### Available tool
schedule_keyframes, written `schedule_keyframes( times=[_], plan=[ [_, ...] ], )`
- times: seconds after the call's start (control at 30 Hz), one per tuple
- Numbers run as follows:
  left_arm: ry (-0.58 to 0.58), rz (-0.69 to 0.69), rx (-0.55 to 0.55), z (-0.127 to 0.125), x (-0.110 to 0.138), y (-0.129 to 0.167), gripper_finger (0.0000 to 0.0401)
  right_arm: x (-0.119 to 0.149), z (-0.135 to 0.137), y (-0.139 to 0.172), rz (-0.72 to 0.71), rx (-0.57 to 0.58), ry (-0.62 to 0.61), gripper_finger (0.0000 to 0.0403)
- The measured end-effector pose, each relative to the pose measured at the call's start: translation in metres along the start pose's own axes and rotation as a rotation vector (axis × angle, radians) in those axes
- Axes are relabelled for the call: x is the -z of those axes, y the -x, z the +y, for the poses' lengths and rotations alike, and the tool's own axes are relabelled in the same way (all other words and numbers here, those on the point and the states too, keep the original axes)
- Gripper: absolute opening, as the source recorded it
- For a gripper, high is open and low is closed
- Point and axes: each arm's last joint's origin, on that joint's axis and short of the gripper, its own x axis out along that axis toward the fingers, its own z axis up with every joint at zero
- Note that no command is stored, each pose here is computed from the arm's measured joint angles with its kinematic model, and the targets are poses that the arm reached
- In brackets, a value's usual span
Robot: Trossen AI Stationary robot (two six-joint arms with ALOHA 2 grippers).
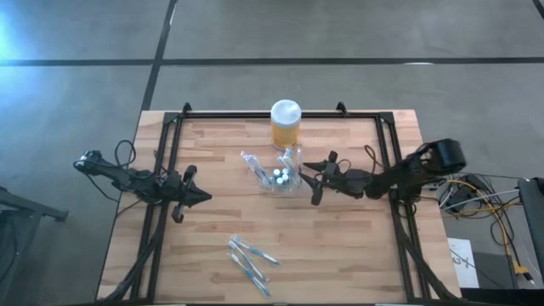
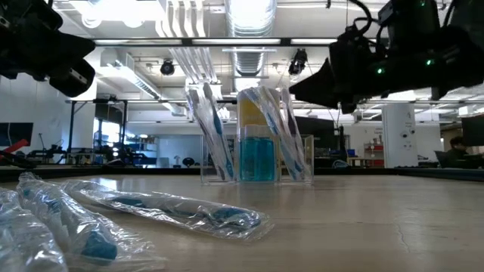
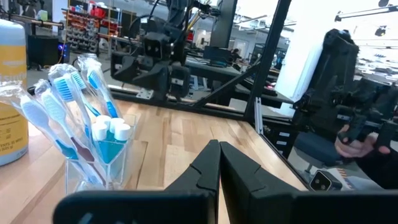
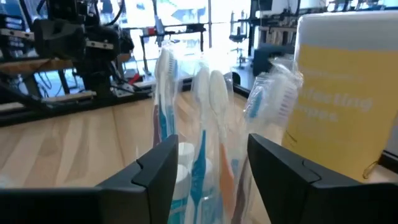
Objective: Pick & Place toothbrushing station
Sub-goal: Put the blue toothbrush into the transparent organizer
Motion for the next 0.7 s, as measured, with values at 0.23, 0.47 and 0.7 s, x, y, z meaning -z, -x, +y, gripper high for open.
schedule_keyframes(
  times=[0.23,0.47,0.7],
  plan=[
    [-0.020,0.000,0.000,0.000,0.000,0.000,0.0012,-0.018,-0.005,0.016,0.095,0.007,-0.004,0.0185],
    [-0.025,-0.007,-0.030,0.001,0.000,0.000,0.0012,-0.027,-0.003,0.028,0.121,-0.018,-0.013,0.0167],
    [-0.036,-0.014,-0.063,0.002,0.000,0.000,0.0004,-0.029,0.026,0.044,0.069,-0.199,0.085,0.0103]
  ],
)
